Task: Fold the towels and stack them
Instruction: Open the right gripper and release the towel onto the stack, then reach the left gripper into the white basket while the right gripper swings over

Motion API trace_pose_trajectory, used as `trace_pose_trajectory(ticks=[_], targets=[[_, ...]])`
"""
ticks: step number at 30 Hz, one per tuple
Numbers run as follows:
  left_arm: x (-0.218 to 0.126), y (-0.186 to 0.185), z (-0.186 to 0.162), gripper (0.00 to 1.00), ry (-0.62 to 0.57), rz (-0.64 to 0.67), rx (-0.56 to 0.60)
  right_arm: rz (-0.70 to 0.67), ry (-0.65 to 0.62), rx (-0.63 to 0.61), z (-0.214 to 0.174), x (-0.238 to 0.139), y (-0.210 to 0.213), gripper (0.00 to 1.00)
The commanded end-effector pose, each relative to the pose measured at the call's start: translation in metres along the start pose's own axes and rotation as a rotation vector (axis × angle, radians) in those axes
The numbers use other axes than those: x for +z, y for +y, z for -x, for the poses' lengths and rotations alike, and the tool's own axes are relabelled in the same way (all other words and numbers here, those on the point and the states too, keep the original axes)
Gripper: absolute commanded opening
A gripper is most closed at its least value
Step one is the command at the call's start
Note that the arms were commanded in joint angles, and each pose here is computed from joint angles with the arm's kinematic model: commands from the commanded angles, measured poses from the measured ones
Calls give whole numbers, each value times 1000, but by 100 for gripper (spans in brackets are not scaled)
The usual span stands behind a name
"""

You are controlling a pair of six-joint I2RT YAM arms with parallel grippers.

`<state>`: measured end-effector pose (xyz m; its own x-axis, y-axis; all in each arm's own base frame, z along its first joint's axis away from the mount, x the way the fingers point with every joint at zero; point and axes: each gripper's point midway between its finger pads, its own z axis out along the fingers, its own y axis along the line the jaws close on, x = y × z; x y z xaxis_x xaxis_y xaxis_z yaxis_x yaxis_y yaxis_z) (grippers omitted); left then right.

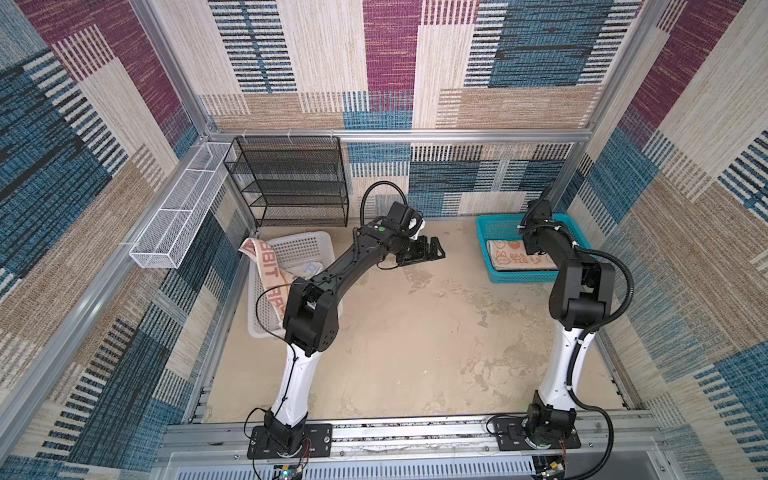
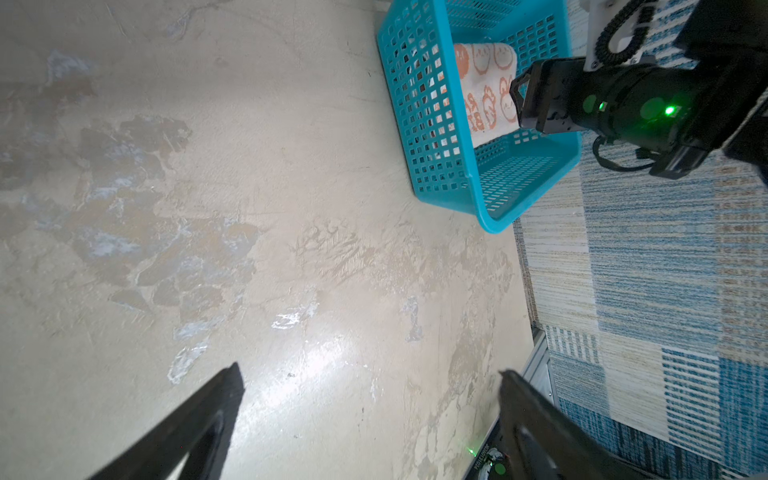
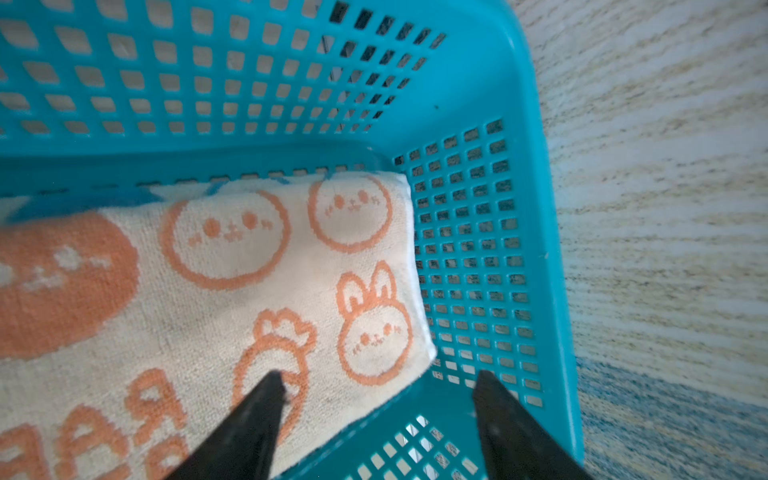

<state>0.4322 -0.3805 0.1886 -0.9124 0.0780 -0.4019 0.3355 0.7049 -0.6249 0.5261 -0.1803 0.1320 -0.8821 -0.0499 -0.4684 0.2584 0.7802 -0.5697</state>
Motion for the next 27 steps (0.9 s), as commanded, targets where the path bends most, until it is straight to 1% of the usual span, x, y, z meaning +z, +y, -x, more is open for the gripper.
trace_pose_trajectory(ticks=[1, 4, 6, 10, 12, 13, 15, 16, 19, 22, 25, 27], targets=[[-9, -7, 1, 99, -11, 8, 40, -19, -59, 131, 17, -26, -23, 99], [-16, -10, 3, 99, -23, 27, 54, 42, -103, 204, 24, -43, -23, 99], [-24, -13, 5, 99, -33, 43, 66, 122, -142, 265, 32, -61, -21, 99], [-42, -14, 9, 99, -62, 88, 89, 230, -238, 377, 41, -98, -24, 99], [-55, -13, 9, 99, -80, 127, 109, 292, -304, 435, 44, -120, -27, 99], [-62, -12, 9, 99, -89, 151, 116, 324, -318, 454, 43, -127, -26, 99], [-79, -6, 8, 99, -114, 221, 138, 432, -349, 483, 46, -151, -21, 99], [-89, -2, 6, 99, -127, 264, 142, 480, -336, 480, 40, -155, -13, 99], [-121, 9, -2, 99, -167, 373, 156, 657, -372, 486, 37, -188, 7, 99], [-153, 23, -13, 99, -217, 477, 167, 742, -419, 467, 32, -223, 28, 99], [-185, 38, -28, 99, -253, 572, 173, 837, -452, 397, 26, -264, 66, 99], [-202, 54, -40, 99, -266, 631, 151, 918, -481, 345, 23, -296, 96, 99]])
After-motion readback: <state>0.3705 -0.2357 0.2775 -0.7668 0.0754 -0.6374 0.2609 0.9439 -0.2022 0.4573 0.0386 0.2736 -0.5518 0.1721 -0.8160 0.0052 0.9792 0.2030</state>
